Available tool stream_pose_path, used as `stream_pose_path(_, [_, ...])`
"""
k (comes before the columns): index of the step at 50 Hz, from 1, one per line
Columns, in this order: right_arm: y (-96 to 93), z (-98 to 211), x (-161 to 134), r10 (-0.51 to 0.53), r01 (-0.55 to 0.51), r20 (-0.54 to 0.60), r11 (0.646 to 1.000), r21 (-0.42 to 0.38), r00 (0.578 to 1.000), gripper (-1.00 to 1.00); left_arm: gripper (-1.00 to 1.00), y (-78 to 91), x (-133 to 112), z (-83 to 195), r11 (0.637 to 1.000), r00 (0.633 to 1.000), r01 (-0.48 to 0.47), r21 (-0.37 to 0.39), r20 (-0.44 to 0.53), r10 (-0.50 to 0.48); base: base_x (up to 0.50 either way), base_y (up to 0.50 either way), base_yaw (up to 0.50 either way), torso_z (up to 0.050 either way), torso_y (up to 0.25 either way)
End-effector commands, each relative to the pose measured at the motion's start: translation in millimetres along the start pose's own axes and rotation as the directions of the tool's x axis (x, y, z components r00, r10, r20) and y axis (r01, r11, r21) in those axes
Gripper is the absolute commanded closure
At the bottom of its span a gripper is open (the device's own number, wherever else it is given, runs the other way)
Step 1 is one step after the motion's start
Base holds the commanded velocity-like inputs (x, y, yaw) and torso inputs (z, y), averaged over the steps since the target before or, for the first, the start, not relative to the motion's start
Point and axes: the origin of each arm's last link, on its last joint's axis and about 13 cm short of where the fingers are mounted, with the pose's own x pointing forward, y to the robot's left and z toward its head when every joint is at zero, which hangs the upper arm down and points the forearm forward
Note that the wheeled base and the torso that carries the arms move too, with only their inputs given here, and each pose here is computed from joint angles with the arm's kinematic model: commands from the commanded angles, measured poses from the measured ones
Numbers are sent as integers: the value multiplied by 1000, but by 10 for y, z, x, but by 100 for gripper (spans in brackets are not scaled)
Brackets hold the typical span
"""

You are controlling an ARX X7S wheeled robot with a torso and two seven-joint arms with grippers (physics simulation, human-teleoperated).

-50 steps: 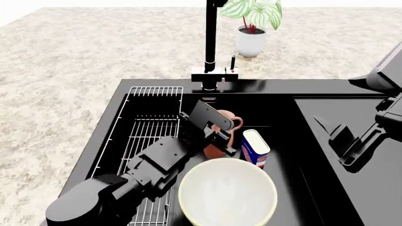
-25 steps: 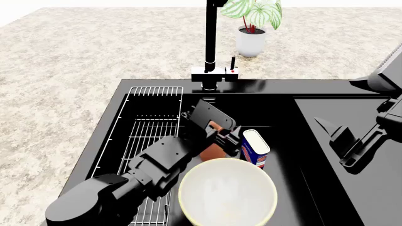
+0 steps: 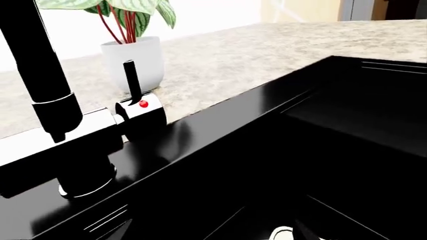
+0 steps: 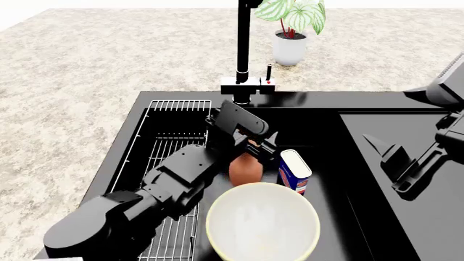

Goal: Pick the jug and bowl and place them in the sink. Then turn on the water.

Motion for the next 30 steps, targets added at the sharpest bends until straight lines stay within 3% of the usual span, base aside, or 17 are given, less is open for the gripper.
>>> stream_pose_path(1, [8, 8, 33, -1, 1, 15, 1000, 2, 1000, -100, -100, 71, -45, 201, 1000, 999, -11, -21, 47, 12, 0, 0, 0, 0, 0])
stream_pose_path(17, [27, 7, 226, 4, -5, 57, 1000, 24, 998, -100, -100, 169, -237, 420, 999, 997, -20, -26, 79, 22, 0, 0, 0, 0, 0])
stream_pose_path(30, [-31, 46, 479, -65, 56, 111, 995, 83, 992, -100, -100, 386, -498, 642, 997, 991, -79, -19, 106, 81, 0, 0, 0, 0, 0])
